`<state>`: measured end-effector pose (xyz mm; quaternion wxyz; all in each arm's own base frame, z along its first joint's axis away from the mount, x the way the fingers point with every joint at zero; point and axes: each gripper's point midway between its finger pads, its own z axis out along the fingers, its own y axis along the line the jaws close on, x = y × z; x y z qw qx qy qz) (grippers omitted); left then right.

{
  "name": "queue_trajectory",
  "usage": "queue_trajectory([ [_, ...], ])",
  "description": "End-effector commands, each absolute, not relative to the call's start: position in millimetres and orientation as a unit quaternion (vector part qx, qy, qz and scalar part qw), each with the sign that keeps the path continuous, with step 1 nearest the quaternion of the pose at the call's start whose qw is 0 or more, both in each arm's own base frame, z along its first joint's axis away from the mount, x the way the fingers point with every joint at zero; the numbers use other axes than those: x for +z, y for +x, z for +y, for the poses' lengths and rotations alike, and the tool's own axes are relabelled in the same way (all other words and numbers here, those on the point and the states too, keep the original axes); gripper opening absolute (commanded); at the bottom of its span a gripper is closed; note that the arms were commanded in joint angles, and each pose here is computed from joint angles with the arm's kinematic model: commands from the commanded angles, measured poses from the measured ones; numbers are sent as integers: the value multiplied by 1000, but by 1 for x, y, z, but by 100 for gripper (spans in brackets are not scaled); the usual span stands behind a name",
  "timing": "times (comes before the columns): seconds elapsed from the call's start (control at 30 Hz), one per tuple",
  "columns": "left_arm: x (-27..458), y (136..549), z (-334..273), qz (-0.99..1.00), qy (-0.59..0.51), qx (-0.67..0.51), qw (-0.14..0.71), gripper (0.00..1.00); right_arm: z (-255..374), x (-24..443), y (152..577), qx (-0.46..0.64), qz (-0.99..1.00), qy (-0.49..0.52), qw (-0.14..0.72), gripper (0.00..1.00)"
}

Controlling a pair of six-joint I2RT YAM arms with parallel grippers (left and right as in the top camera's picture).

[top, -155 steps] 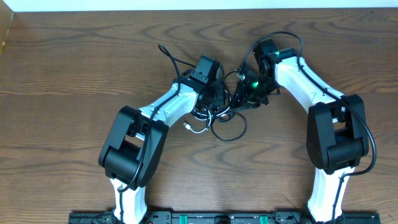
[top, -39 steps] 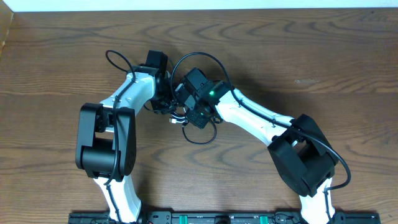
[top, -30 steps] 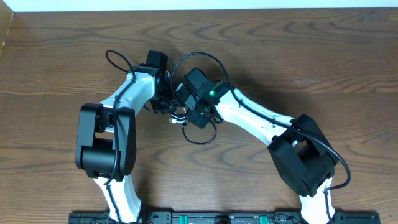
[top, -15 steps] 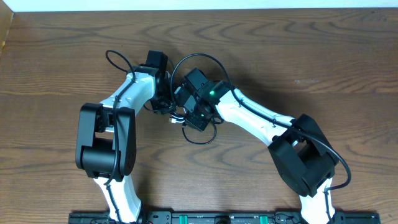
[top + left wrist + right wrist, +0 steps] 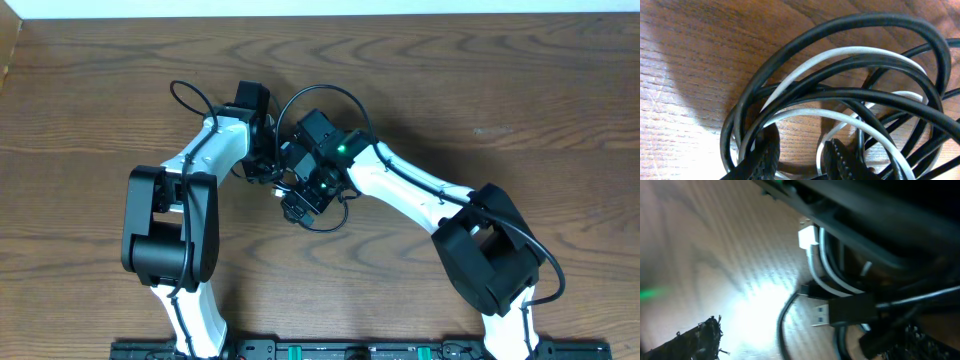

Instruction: Untangle cables

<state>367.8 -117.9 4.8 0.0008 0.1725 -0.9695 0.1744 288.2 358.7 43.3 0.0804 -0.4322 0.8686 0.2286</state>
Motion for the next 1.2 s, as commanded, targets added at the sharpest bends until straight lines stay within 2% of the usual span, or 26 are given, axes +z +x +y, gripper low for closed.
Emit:
queue_trajectory([
  [0.0,-5,362,-114,-970,177,168,15,36,363,42,263,291,868,-402,20,99],
  [0.77,-5,362,-115,-969,177,169,15,36,358,5,243,356,885,-277,-112,99],
  [1.17,-5,362,-115,-969,177,169,15,36,343,-1,265,348,903,-225,-109,99],
])
